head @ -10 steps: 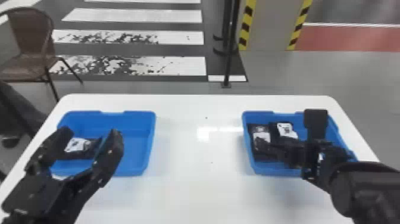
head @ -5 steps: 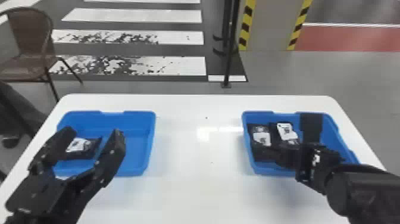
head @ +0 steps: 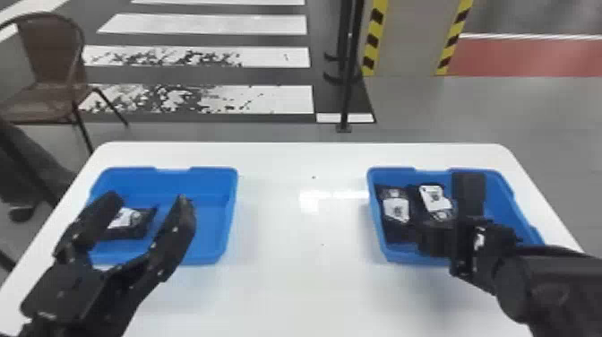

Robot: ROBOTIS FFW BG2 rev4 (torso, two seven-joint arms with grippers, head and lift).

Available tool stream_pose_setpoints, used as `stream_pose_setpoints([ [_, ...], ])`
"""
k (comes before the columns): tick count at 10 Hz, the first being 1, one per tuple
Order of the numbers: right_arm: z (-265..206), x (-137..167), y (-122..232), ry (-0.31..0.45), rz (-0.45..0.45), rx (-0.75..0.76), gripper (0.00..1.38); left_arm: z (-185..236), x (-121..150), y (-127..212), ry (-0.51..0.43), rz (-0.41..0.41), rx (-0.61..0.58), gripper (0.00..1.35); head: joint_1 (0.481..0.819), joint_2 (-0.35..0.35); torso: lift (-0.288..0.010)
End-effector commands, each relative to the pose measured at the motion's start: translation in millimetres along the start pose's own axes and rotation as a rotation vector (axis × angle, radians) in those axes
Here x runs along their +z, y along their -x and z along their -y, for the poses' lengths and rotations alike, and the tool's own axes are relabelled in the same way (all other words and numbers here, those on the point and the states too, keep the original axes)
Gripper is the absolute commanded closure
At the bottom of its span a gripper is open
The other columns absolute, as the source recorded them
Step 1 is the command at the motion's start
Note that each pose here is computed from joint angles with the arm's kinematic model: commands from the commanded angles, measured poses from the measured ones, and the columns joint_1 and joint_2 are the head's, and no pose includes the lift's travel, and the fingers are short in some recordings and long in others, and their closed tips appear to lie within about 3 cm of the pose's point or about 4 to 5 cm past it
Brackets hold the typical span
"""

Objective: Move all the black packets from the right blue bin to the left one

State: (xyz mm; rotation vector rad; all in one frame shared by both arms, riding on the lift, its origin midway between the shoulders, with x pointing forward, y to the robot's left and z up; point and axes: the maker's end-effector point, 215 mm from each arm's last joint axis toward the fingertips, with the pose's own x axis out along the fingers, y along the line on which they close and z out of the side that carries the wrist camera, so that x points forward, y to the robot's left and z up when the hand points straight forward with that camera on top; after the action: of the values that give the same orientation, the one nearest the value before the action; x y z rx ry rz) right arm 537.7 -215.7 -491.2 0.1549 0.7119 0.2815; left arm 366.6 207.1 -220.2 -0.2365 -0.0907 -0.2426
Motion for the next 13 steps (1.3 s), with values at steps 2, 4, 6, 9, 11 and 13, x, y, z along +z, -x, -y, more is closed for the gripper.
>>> stream_pose_setpoints([
  [2,-9.0,20.6,5.0,0.02,0.069,0.013,1.05,-1.7,-3.2,0.6,0.018,0.001,0.002,0.11,0.695,-0.007,-0.14],
  [4,-9.6,21.8,4.9,0.013,0.092,0.02,1.08,-1.9,-3.9,0.9,0.024,0.003,0.001,0.11,0.695,-0.003,-0.14],
  [6,-7.6,27.5,13.3,0.011,0.146,0.012,1.08,-2.6,-2.4,1.9,0.032,0.012,0.001,0.11,0.695,-0.003,-0.14],
  [9,-15.2,38.4,44.7,0.006,0.242,0.015,1.08,-3.9,0.2,1.8,0.037,0.025,0.002,0.11,0.695,-0.008,-0.14],
  [11,-35.4,42.9,73.6,0.018,0.295,0.039,1.08,-5.5,-0.2,2.2,0.044,0.028,0.005,0.11,0.695,-0.004,-0.14],
  [13,-60.4,65.4,101.3,0.059,0.389,0.097,1.08,-4.1,-2.1,2.1,0.056,0.023,0.001,0.11,0.695,0.009,-0.14],
])
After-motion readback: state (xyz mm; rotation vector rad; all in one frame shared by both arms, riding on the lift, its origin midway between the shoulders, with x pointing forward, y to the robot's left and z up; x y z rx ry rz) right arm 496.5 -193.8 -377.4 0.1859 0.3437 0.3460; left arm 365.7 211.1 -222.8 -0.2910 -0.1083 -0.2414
